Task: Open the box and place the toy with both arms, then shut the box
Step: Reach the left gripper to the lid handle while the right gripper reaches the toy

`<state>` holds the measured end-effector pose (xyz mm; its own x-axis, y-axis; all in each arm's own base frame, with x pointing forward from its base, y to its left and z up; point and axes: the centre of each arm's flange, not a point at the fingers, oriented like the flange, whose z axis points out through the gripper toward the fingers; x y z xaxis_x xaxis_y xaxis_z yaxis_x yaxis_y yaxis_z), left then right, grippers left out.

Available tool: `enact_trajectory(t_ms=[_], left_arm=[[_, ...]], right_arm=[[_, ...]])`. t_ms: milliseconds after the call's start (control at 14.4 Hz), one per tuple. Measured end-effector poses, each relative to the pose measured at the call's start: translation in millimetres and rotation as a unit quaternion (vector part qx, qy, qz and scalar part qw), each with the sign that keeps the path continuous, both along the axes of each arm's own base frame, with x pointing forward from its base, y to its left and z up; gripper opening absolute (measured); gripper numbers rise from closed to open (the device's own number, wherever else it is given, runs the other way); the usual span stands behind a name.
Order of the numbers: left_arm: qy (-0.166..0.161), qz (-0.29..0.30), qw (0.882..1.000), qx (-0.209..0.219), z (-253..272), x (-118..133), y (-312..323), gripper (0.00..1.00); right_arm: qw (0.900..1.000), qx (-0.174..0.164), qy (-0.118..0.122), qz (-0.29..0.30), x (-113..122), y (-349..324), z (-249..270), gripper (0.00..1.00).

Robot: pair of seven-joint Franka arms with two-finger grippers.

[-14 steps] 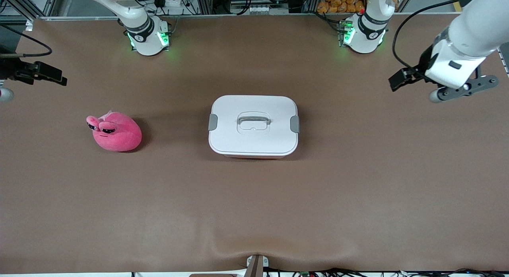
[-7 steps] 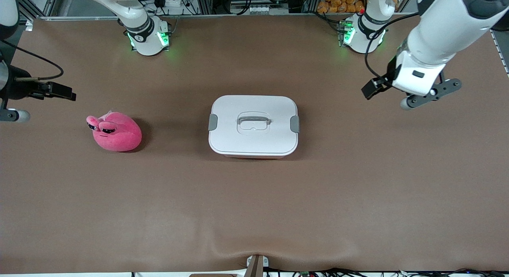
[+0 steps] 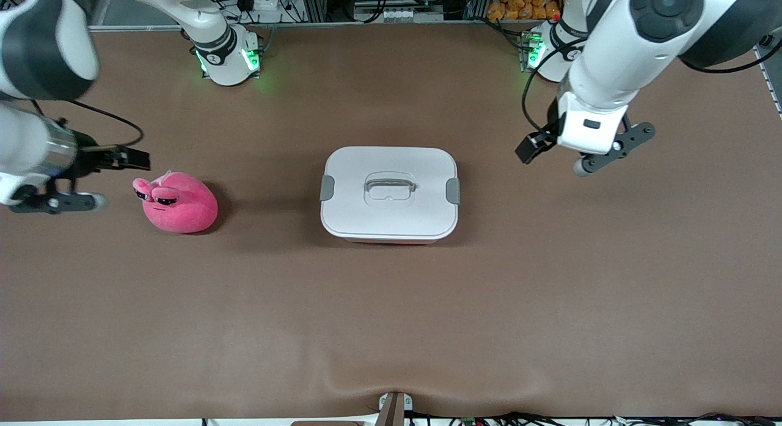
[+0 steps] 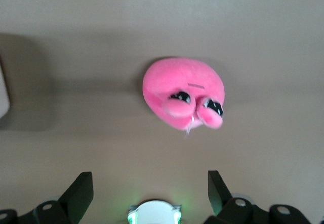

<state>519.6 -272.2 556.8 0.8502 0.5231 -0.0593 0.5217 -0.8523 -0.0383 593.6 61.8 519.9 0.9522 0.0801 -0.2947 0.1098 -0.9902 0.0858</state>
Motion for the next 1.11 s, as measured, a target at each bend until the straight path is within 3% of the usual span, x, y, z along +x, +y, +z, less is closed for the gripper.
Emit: enact_trajectory(t_ms=[209,418,766,976,1115], left_arm=[[-0.002,0.052,0.999,-0.008,-17,-7,-41,1.00],[-0.007,0.107,0.994,-0.007,-41,-14,-82,1.00],[-0.022,0.212,0.977,0.000,-92,-37,-156,1.00],[-0.034,0.267,0.963,0.011,-127,-48,-188,1.00],[-0.041,0.296,0.954,0.010,-144,-54,-205,1.00]], right_arm=[[0.994,-0.070,0.019,0.078,12,76,-62,1.00],[0.991,-0.081,0.039,0.102,16,103,-98,1.00],[0.990,-0.001,0.066,0.122,27,76,-120,1.00],[0.981,0.051,0.044,0.182,47,30,-149,1.00],[0.977,0.060,0.049,0.197,47,17,-164,1.00]])
